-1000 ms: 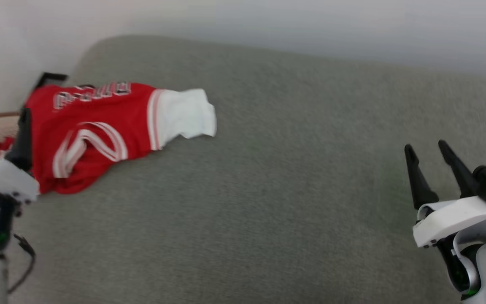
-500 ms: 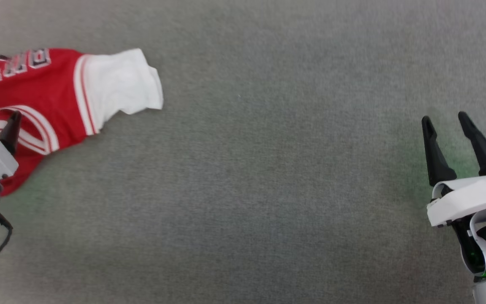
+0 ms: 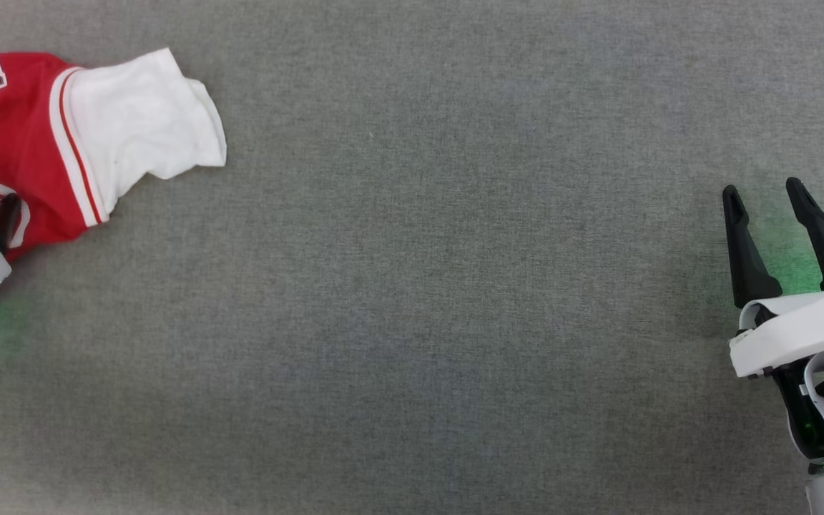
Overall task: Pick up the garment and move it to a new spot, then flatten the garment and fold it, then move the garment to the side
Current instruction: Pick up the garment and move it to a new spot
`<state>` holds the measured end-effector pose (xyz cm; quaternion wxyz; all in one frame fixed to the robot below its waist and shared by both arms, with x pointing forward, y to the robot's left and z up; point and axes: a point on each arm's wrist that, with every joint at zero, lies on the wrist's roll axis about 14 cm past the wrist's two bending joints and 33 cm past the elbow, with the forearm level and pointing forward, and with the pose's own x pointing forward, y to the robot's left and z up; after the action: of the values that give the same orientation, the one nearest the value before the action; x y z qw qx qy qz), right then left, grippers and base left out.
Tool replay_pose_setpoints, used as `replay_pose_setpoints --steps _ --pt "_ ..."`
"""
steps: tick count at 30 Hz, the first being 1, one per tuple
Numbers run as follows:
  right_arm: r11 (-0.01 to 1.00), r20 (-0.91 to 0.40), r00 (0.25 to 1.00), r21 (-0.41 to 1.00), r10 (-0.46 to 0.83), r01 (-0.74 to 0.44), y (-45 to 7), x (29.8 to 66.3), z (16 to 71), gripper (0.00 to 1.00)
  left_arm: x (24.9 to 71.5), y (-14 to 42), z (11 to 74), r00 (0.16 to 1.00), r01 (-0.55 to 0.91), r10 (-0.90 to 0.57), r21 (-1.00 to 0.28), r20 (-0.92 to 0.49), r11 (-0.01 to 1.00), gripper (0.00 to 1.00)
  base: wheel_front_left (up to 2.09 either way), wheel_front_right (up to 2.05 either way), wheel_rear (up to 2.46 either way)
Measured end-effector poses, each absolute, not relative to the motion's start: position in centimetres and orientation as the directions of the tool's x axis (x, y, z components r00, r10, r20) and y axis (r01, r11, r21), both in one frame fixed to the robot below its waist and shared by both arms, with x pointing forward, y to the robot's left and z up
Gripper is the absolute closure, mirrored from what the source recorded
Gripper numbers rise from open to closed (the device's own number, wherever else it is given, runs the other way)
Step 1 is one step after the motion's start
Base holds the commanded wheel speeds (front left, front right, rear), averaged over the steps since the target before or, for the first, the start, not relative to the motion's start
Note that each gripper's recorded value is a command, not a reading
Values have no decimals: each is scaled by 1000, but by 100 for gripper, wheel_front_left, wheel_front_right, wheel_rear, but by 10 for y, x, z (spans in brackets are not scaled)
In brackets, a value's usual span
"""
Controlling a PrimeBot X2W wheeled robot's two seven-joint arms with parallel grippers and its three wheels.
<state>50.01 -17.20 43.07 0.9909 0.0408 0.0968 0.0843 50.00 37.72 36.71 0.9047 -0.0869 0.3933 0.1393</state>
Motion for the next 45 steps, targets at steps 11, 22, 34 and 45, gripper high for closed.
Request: replay_pose_setpoints --steps 11,22,34,45 --pt "983 -155 974 101 166 -151 -174 495 447 0 500 390 398 730 -325 234 -26 -642 945 100 0 0 0" --pt "976 -100 978 138 183 -168 -161 485 472 0 527 420 541 910 -286 287 47 -300 957 100 0 0 0" --pt "970 -5 984 171 179 -175 -155 473 507 0 519 408 680 974 -217 223 131 -33 967 100 0 0 0" --pt "976 62 993 187 99 -109 -179 456 530 0 513 339 726 996 -89 88 191 14 978 100 0 0 0"
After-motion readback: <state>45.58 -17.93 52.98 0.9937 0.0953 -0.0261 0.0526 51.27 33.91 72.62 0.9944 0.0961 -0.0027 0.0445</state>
